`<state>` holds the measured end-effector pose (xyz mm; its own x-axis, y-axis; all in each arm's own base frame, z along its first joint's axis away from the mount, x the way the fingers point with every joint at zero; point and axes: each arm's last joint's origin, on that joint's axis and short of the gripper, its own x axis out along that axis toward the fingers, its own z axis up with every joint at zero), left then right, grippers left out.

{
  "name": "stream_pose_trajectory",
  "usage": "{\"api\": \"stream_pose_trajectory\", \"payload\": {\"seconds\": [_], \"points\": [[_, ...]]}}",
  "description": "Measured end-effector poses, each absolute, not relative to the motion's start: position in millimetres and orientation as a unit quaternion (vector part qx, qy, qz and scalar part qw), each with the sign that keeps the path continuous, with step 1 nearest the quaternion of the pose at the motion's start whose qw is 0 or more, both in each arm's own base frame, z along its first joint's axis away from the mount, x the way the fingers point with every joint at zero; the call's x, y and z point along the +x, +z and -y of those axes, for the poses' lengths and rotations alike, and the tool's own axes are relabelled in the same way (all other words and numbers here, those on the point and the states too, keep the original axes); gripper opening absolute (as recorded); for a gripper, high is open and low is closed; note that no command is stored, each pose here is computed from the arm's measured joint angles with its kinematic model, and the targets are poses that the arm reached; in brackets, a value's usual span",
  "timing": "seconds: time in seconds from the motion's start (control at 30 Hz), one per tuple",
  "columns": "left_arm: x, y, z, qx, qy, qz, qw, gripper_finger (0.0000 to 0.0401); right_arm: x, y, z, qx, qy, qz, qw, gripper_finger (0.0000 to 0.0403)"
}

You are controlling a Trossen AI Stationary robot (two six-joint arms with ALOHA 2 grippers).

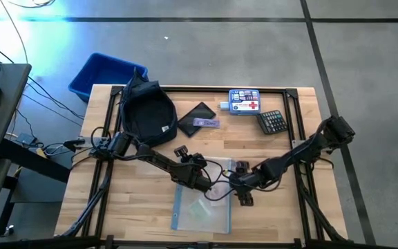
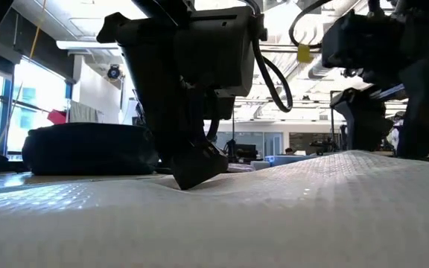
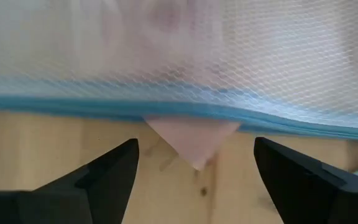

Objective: Unpack backpack
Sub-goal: Remove the pink charger adapter from the transparent zipper bag

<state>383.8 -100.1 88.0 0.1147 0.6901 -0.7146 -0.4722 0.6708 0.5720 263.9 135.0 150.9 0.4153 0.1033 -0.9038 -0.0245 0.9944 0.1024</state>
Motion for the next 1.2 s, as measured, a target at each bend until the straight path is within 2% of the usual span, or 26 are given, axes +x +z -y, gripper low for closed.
{"api": "stream_pose_trajectory", "payload": {"seconds": [0.2,0.6,0.7,0.87,1.2], "points": [[384,88,100,0.101,0.392,-0.537,0.74,0.0,262,151,-143,0.065,-0.008,-0.518,0.853,0.0303],[384,88,101,0.101,0.391,-0.539,0.74,0.0,274,119,-147,0.045,-0.058,-0.51,0.857,0.03],[384,88,101,0.101,0.391,-0.539,0.74,0.0,275,118,-145,0.045,-0.064,-0.513,0.855,0.0274],[384,88,101,0.1,0.39,-0.539,0.74,0.0,265,125,-144,0.036,-0.065,-0.537,0.841,0.0172],[383,88,101,0.102,0.39,-0.541,0.738,0.0,223,165,-130,0.029,-0.068,-0.617,0.784,0.0171]]}}
